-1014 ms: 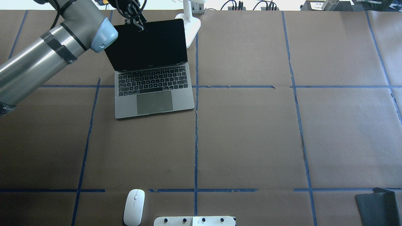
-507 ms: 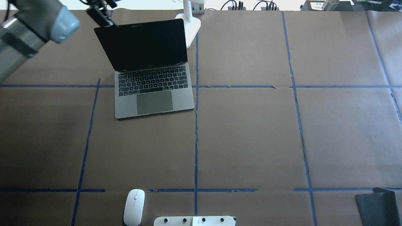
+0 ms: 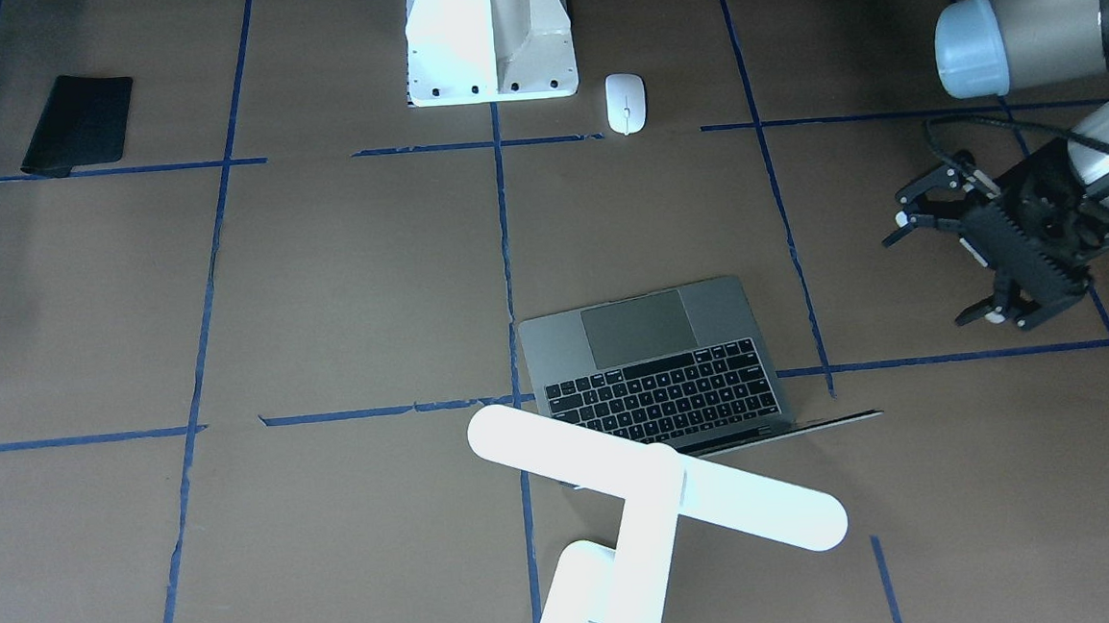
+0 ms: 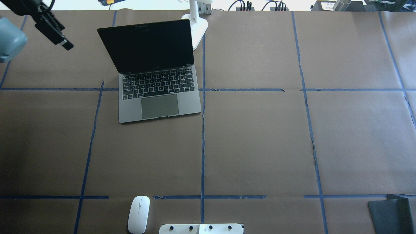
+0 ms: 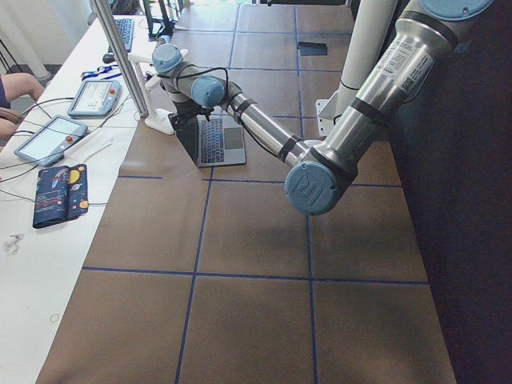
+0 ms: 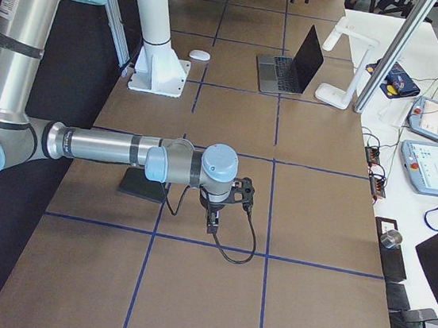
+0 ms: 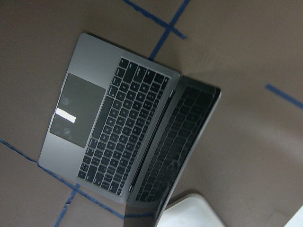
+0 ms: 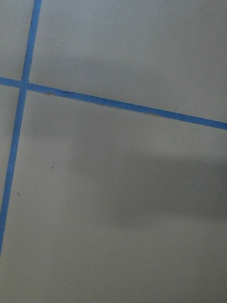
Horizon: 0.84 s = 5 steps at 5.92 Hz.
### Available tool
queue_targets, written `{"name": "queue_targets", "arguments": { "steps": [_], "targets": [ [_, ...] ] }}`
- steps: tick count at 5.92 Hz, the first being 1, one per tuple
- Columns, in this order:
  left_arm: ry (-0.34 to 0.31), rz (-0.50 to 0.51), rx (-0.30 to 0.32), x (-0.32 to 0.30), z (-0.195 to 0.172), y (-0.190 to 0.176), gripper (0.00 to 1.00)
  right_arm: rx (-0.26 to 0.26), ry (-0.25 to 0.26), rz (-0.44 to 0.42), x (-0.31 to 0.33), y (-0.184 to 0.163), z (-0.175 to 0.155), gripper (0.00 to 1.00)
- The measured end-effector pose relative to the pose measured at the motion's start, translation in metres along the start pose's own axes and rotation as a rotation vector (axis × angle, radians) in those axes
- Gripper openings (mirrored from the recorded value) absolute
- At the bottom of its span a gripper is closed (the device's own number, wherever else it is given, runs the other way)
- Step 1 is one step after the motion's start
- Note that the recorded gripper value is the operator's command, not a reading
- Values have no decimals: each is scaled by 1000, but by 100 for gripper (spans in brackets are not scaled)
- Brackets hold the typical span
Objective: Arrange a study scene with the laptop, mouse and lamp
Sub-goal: 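Release the laptop and withdraw the left arm out of view, then reach the right gripper to the dark grey mouse pad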
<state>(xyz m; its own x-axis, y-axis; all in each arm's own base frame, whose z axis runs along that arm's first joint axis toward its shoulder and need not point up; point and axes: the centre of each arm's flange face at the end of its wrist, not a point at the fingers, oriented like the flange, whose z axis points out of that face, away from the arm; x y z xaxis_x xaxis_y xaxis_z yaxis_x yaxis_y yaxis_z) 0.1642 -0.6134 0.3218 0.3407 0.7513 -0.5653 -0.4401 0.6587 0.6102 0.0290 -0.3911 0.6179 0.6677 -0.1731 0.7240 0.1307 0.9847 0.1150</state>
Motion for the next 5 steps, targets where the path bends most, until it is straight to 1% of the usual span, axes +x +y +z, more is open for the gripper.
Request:
{"name": "queue_targets", "arguments": {
  "steps": [1, 2, 3, 4, 5],
  "targets": [
    [-37, -175, -47, -32, -1, 72, 100, 19, -13, 2, -7, -6, -5, 100],
    [-71, -364, -70, -70, -10, 160, 100, 43, -59, 14, -29, -16, -13, 100],
    [-89, -491, -68, -95, -16, 239, 100, 41, -107, 63, -68, -21, -19, 100],
    [-99, -559, -54, -104, -16, 296, 100, 27, -129, 129, -112, -22, -23, 100],
    [-104, -582, -44, -104, -14, 318, 100, 25, -126, 185, -140, -8, -14, 100]
  ]
}}
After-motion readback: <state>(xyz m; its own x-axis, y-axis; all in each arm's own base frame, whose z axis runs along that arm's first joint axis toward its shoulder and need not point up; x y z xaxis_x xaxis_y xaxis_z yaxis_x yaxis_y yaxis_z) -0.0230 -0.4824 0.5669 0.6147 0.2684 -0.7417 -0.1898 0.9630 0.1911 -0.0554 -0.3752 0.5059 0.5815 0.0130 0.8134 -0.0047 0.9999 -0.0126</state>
